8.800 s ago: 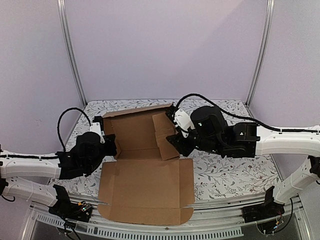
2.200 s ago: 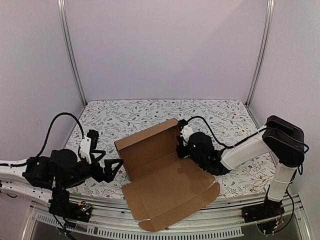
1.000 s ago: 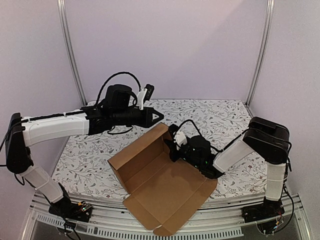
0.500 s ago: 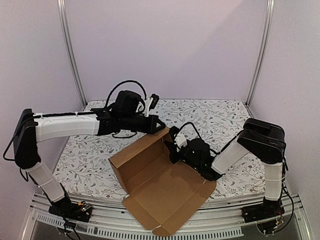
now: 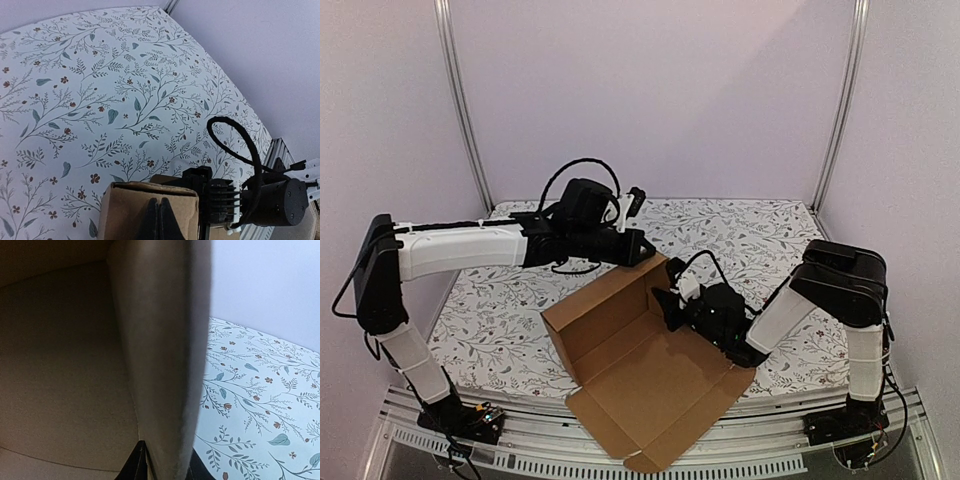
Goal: Fold the paper box
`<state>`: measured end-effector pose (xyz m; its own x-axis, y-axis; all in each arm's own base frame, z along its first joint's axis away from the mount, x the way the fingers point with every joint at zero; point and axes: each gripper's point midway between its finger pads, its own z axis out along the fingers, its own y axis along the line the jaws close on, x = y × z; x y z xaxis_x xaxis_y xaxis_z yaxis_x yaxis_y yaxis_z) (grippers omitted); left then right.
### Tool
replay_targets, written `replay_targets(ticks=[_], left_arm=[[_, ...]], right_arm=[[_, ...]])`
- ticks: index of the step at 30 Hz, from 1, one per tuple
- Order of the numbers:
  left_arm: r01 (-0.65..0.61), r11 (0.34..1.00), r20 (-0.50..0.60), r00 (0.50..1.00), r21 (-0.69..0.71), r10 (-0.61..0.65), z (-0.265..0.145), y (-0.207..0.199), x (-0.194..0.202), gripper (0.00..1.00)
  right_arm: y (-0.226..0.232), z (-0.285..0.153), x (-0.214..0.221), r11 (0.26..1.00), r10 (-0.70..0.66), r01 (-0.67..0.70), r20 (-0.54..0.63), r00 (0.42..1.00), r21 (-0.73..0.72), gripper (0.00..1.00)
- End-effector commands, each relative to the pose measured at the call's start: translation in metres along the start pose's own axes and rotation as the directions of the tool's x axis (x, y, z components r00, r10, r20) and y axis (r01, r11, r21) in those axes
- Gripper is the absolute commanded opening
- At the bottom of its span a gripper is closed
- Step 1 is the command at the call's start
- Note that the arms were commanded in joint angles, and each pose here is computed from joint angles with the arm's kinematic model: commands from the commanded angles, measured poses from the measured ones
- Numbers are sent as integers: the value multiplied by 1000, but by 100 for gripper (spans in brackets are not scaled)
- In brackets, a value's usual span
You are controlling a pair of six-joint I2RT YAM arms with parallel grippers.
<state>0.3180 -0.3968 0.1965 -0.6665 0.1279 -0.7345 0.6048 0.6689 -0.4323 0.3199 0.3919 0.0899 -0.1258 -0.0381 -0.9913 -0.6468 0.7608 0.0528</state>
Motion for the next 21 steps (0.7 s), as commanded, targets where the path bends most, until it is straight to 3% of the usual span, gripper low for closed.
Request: replay_targets(ticks=[1,5,14,21], left_arm=[[-18,999,-81,997,-36,15,9,3,22,0],[-27,999,-86,996,-35,24,9,-2,24,0],[-39,998,-100,994,-57,33,11,-7,32,0],[-46,997,-112,993,-59,39,16,-11,33,0]], right_arm=[[-11,-5,0,999,2,-3,13,1000,42,21],[-17,-5,-4,997,5,-8,32,999,74,16],[-23,-9,-10,994,25,-35,93,995,104,19],[-22,-11,-5,995,24,-33,99,995,89,0]])
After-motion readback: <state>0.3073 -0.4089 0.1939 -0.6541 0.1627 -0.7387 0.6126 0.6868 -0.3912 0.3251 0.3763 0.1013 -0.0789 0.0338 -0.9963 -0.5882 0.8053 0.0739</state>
